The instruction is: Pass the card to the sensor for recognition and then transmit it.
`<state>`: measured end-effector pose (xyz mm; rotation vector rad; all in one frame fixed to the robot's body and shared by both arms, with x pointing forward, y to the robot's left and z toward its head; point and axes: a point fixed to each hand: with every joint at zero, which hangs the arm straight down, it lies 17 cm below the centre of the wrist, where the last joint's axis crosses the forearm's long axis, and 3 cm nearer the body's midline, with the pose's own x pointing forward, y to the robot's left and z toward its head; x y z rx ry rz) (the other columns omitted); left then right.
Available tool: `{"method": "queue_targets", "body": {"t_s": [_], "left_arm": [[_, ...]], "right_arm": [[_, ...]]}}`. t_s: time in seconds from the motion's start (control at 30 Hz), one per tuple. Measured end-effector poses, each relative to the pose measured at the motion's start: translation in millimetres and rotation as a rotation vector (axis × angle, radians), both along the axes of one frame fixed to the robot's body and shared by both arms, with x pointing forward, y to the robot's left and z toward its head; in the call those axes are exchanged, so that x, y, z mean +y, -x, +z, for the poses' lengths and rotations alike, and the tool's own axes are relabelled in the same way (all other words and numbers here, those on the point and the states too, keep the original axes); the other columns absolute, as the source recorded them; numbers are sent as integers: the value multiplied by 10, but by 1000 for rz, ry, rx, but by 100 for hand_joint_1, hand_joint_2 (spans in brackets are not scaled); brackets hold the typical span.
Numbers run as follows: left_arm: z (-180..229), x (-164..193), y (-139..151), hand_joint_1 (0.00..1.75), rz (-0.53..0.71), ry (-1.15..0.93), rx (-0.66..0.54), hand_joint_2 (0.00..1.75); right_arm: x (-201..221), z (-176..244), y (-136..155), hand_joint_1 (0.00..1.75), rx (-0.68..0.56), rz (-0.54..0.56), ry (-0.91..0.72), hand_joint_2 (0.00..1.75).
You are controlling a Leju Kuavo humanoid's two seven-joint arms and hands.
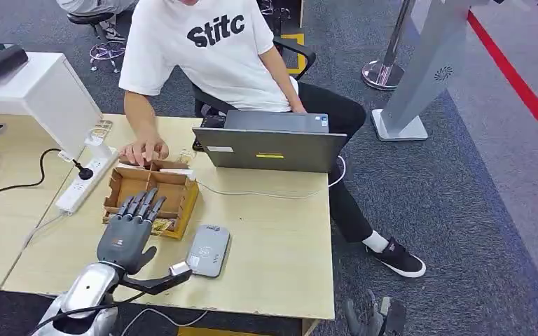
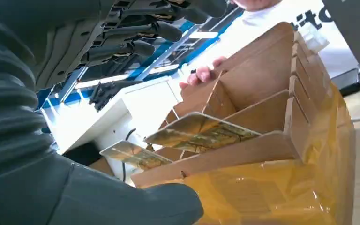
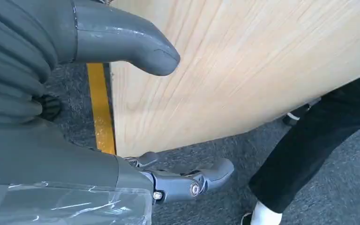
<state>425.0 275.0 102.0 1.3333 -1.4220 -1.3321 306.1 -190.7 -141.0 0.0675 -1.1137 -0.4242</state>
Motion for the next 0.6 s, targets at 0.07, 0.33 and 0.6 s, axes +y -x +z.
{"method": "queue_targets", "body": {"t_s": [0.07,0.33,0.6], "left_arm": [[9,-17,3,0,-12,-4,-9,175],[-13,-46,13,0,-21,-15,-17,175],[-17,-39,10,175,-17,-10,-15,175]], "right_arm": [[5,-2,2,0,1,1,-1,175],[36,-12,17,0,4,8,-4,175],[40,-7,18,0,1,6,-6,175]]}}
